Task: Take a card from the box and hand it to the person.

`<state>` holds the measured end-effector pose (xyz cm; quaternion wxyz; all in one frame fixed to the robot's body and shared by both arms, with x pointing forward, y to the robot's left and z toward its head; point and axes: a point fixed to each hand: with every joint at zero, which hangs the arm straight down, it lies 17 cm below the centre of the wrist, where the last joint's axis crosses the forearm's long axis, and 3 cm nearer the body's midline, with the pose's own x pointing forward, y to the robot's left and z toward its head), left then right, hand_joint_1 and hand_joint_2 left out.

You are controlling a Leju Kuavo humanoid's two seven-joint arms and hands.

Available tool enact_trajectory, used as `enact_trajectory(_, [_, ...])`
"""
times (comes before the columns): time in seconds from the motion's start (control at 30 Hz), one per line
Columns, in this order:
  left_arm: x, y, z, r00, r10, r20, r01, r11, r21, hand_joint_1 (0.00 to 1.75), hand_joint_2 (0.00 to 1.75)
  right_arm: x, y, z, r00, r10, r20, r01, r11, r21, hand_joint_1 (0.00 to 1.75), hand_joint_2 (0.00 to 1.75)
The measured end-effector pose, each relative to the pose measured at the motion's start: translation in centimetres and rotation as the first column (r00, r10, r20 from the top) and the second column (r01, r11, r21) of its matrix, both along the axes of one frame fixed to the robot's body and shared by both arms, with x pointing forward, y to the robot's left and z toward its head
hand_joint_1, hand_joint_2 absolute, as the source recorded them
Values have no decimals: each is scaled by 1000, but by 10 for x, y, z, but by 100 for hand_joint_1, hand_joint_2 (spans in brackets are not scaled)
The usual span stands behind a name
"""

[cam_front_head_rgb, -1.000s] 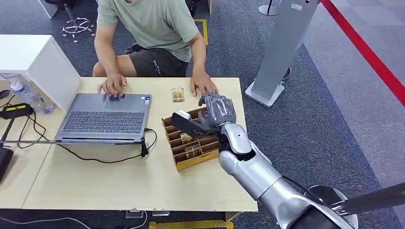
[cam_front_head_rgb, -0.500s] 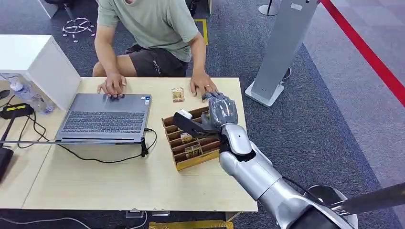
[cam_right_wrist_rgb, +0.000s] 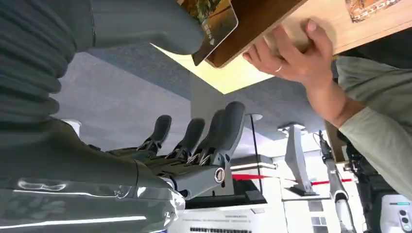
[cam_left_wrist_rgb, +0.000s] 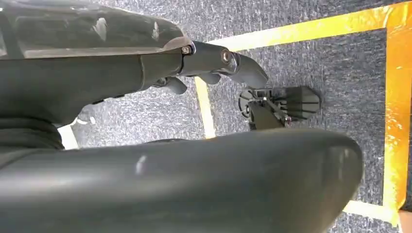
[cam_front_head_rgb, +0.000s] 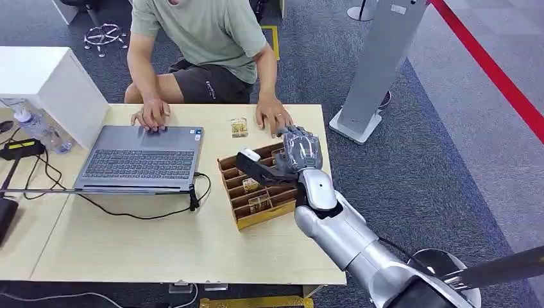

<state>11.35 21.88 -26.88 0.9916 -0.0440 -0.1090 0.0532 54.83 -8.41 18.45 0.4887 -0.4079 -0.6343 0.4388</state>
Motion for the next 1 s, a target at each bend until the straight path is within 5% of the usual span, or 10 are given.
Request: enact_trajectory(1.0, [0,-2,0,1000,-17,-5,17,1000,0,0,0,0,2,-22,998,-32,-51,31,999,-18,79,175])
